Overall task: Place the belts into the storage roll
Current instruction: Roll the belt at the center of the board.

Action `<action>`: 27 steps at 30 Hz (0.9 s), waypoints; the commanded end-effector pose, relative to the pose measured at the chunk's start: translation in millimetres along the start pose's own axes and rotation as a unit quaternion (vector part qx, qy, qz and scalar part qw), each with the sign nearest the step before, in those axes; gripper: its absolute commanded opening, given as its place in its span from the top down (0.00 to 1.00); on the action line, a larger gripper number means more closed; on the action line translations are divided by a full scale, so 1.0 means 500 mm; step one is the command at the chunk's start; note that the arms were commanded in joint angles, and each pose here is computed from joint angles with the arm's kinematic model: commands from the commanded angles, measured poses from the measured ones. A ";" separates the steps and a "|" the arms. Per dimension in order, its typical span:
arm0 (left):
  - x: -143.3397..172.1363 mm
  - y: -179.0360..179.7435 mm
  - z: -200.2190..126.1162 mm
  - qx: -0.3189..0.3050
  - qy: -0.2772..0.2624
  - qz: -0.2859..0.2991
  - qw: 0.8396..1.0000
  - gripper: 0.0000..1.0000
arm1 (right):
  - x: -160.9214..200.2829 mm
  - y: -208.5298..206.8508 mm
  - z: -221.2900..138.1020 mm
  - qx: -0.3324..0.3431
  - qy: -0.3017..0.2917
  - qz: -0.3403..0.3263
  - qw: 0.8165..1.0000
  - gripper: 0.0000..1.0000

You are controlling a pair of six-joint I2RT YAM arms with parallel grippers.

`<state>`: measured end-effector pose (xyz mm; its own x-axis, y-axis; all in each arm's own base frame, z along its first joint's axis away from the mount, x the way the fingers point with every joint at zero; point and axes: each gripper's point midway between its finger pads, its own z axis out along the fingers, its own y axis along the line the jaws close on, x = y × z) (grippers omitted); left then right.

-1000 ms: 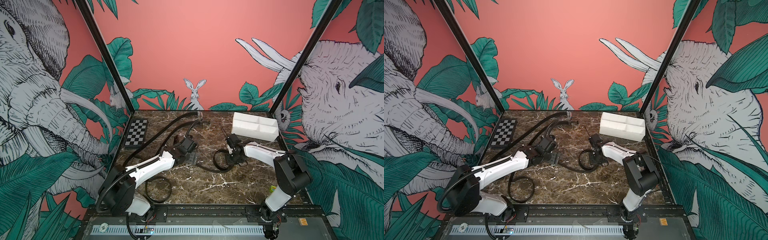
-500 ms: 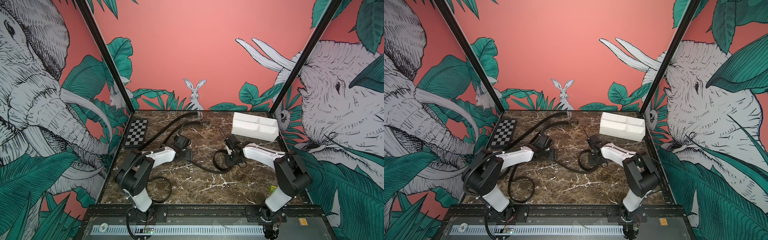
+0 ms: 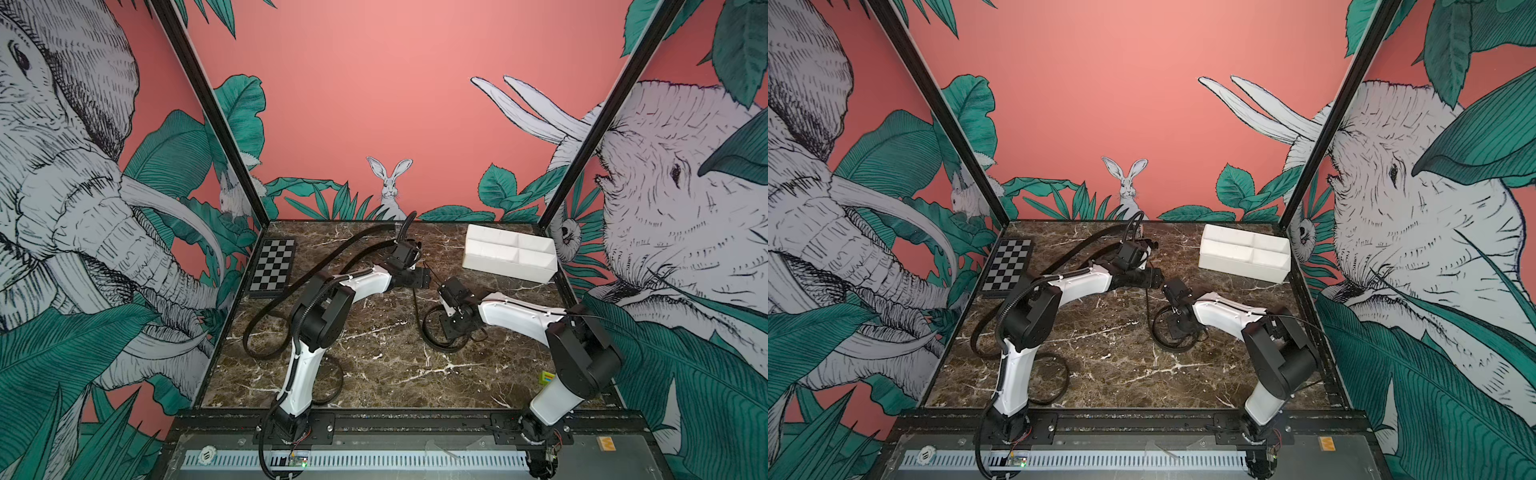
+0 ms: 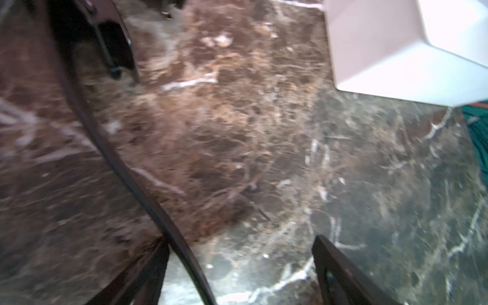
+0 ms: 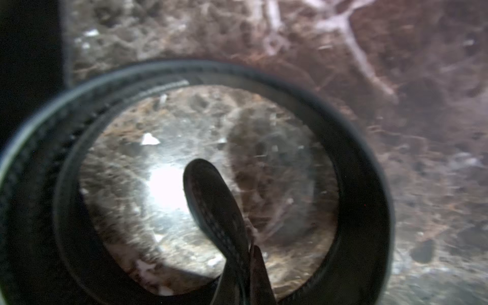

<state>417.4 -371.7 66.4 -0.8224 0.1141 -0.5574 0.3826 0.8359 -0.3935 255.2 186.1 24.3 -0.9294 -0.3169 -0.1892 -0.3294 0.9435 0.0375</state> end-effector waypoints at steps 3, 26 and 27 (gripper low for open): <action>0.036 0.015 -0.065 -0.014 0.020 0.014 1.000 0.05 | 0.099 0.045 0.019 -0.042 0.099 0.011 0.994 1.00; 0.300 -0.074 -0.214 0.028 0.141 -0.012 0.990 0.02 | 0.003 -0.029 -0.187 -0.082 -0.027 0.097 0.992 0.43; 0.302 -0.077 -0.211 0.030 0.144 -0.011 0.989 0.02 | -0.008 -0.037 -0.190 -0.079 -0.033 0.101 0.991 0.43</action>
<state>244.3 -337.0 86.8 -0.8815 0.2545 -0.3978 0.4280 0.7863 -0.4455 242.6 170.2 113.6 -0.9644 -0.1277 -0.2316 -0.1862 0.9497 0.2517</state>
